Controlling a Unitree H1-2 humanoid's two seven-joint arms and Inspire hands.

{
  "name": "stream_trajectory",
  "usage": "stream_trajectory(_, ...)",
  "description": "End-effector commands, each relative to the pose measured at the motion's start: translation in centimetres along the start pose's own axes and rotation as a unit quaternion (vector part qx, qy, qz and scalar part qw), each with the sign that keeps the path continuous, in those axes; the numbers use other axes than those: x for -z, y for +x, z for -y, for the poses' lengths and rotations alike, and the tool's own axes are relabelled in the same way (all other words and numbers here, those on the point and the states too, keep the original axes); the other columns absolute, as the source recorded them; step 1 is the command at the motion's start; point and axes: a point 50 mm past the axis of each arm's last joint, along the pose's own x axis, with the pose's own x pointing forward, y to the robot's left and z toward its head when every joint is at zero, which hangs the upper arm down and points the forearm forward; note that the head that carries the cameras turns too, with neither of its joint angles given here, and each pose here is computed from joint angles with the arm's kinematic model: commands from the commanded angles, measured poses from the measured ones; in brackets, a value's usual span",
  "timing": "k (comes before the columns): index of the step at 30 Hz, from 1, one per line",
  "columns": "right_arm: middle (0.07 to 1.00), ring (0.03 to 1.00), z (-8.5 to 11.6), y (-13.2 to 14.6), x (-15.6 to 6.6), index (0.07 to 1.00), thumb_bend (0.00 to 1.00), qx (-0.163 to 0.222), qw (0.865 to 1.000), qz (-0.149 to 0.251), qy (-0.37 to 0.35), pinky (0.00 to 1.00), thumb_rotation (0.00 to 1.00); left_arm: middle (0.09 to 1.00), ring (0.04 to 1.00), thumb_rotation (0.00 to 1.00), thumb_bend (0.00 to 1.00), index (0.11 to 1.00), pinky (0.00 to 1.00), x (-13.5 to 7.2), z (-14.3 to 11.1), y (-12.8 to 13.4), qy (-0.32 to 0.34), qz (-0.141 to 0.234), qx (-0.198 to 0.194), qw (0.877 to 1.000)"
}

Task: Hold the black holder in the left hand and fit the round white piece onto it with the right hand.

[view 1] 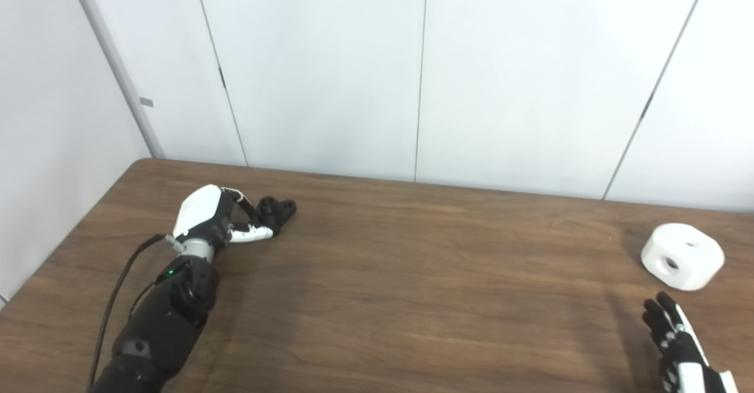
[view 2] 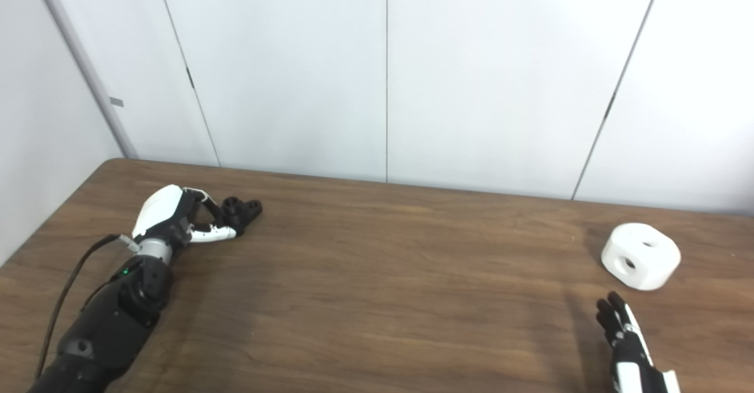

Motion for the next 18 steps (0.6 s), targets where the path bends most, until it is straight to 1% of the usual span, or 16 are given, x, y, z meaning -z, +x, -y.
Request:
stream_trajectory(1,0.930,0.945,-0.5,-0.8,0.1,0.948,0.54,0.004,1.000,0.003,0.003,1.00,1.00,0.765,0.875,0.05,0.52,0.485,0.86,-1.4,-0.6,-0.1,0.009,0.038,0.007,0.999)
stream_trajectory(4,0.932,0.949,-0.6,-0.9,0.1,0.948,0.54,0.005,1.000,0.001,0.001,1.00,1.00,0.773,0.882,0.05,0.52,0.485,0.86,-2.3,-0.2,-0.9,0.001,0.048,0.020,0.999)
stream_trajectory(6,0.935,0.951,-0.7,-0.9,0.0,0.951,0.52,0.005,1.000,0.003,0.002,1.00,1.00,0.774,0.885,0.05,0.52,0.485,0.86,-2.8,0.1,-1.4,-0.006,0.057,0.026,0.998)
stream_trajectory(10,0.927,0.949,-0.9,-1.0,0.0,0.949,0.50,0.009,1.000,0.004,0.004,1.00,1.00,0.774,0.870,0.05,0.52,0.486,0.83,-4.5,1.3,-3.0,-0.002,0.096,0.049,0.994)
stream_trajectory(18,0.912,0.930,-1.2,-1.0,-0.1,0.941,0.50,0.010,1.000,0.008,-0.008,1.00,1.00,0.772,0.859,0.05,0.52,0.485,0.83,-6.4,3.2,-5.5,0.002,0.150,0.073,0.986)
